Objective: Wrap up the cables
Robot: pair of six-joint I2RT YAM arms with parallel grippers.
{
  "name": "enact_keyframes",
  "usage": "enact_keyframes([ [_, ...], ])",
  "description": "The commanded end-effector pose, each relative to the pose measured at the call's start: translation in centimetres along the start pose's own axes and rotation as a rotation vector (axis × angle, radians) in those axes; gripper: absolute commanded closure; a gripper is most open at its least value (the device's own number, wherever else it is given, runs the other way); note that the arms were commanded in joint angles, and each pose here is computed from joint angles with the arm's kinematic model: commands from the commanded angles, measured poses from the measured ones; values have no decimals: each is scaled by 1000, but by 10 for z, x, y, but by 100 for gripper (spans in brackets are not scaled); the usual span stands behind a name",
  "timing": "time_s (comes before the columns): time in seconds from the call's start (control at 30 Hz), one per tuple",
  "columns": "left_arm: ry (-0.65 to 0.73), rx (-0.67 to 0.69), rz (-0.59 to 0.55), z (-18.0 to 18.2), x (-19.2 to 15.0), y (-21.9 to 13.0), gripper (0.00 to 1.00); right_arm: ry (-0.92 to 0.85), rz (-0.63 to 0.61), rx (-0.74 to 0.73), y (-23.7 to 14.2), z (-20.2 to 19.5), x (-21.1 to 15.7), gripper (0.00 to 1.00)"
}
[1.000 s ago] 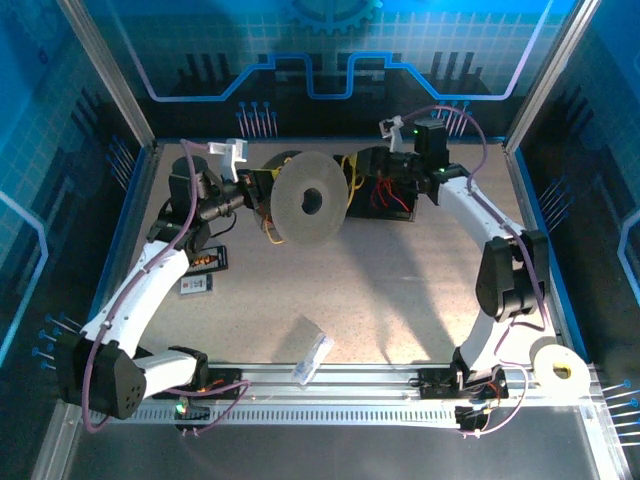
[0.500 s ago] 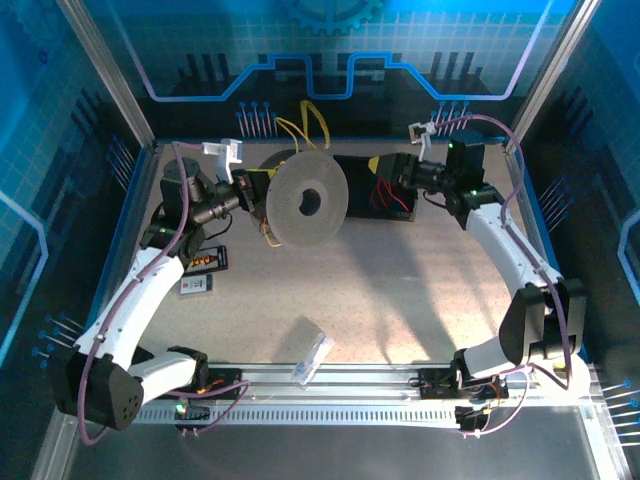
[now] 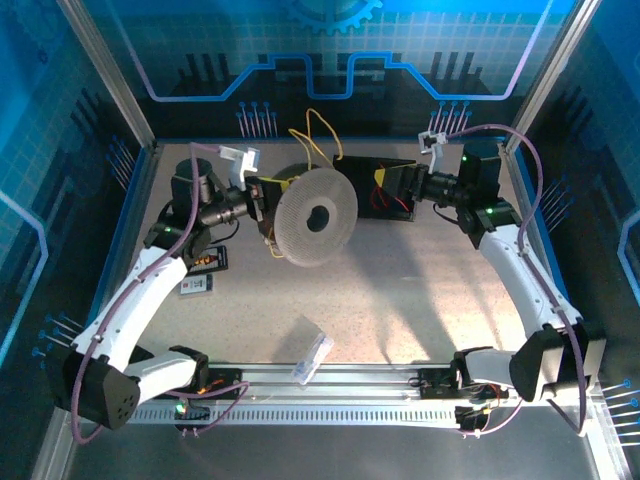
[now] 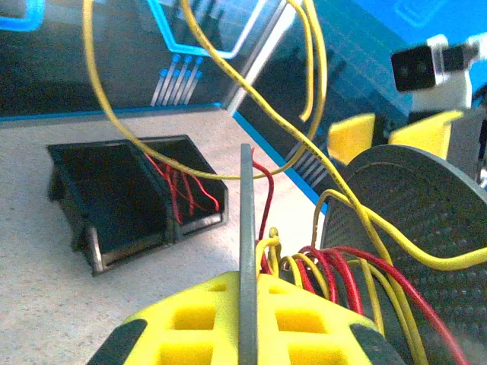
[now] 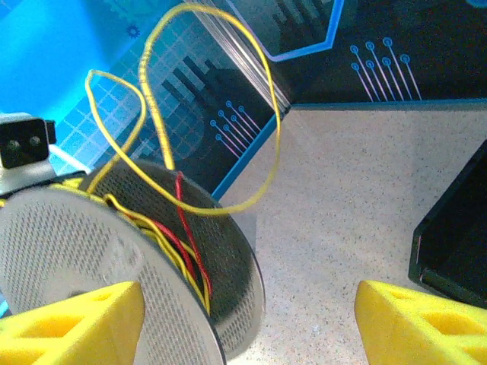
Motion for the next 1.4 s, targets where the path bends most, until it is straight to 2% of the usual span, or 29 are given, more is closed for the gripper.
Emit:
enact_keyframes([
  [0.0,121,-54,-22,-27,14,1,100,-65,-1,-23,-5,11,10,26],
  [0.23,148,-128,65,-45,-5,16,100,-83,23,20,2,19,15,30],
  [0.47,159,-140,109,-51,-17,23,100,-84,49,42,10,23,10,33],
  [0.83,171,-153,114,-57,-21,22,100,-41,86,30,23,8,1,48],
  [1.1,165,-150,99,-56,-25,17,100,-22,137,95,42,5,-5,51],
  [1.13,166,-152,97,-56,-25,16,100,-20,141,85,43,3,-7,59],
  [1.23,168,-141,75,-55,-25,12,100,-17,141,6,42,-10,-10,92],
  [1.3,164,-124,52,-55,-22,10,100,-18,139,-100,35,-26,-13,100],
  [1.37,149,-99,24,-55,-17,6,100,-16,129,-209,24,-44,-17,100],
])
Point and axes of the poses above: each hand's point on the last joint's axis, 136 mm out from that joint toward the fingers, its own y axis out along the fingers, its own z axis along the line the jaws close on, x = y × z, the point moved 5 cm from there along -y, back along the fingers, and after that the axes turned 8 degrees about -y, right-handed, at the moved point
